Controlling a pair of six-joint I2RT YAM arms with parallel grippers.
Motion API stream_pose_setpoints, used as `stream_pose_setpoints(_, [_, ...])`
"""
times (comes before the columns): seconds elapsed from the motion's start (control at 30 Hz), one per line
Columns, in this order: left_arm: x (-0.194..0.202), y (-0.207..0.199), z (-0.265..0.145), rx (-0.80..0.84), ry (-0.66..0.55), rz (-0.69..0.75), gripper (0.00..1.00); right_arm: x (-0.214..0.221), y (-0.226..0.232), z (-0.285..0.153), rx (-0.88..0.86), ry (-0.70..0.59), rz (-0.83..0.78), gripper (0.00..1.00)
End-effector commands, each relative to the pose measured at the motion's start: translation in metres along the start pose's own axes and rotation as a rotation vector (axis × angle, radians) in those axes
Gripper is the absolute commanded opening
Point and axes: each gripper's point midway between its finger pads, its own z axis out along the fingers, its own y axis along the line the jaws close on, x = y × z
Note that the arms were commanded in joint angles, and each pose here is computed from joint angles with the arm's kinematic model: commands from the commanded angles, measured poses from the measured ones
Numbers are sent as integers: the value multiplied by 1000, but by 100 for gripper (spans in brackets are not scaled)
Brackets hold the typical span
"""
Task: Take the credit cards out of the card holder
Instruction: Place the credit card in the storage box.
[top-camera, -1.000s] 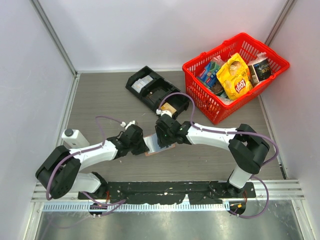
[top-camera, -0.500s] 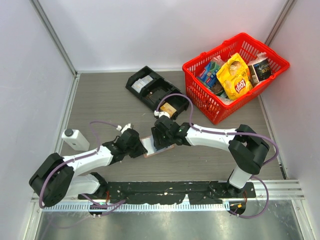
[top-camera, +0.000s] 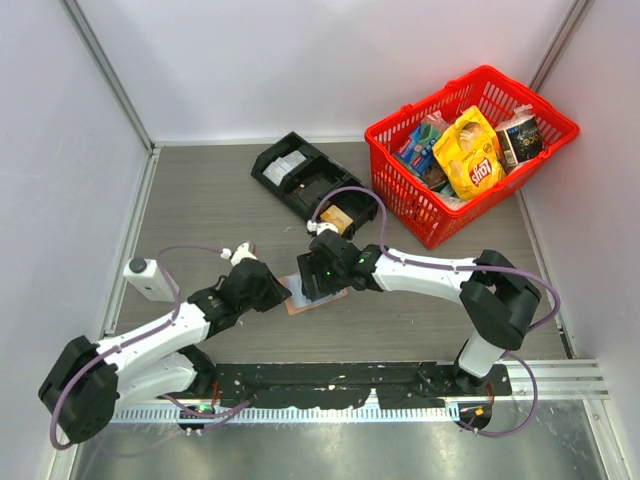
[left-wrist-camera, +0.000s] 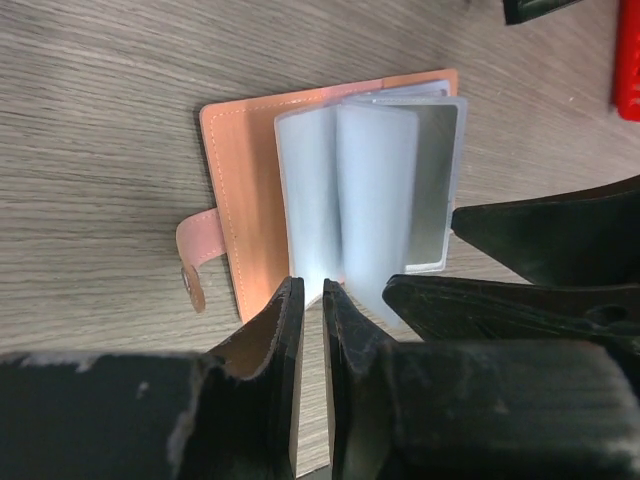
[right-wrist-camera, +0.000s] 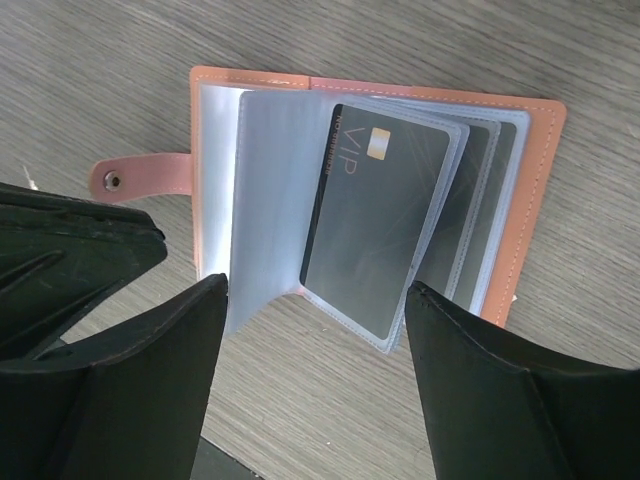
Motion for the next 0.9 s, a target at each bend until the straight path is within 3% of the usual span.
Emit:
stream_pose_setpoints(0.0, [-15,4,-11,-13,-87,-29,16,-40,32,-27,-113,-117,-25,78])
stream_pose_setpoints(0.27, [-37,-4,-39,29,-186,-63,18,-51,36,-38,-122,-139,-67,82])
stream_pose_setpoints(0.4, [-42,-22,-46,85,-180,-51,20,-53,19,-36,-64,-155,-45,82])
stream_pose_setpoints(0.53, [-34,-43,-34,156,-119,-30,21,-52,-3,-27,-57,-138,25,71])
stream_pose_setpoints(0.7, [-20,-62,-7,230,-16,-45,22,-49,-21,-19,-108,-128,105,45])
stream_pose_setpoints(0.87, [-13,-69,17,245,57,-57,22,-42,-34,-7,-123,-105,135,34])
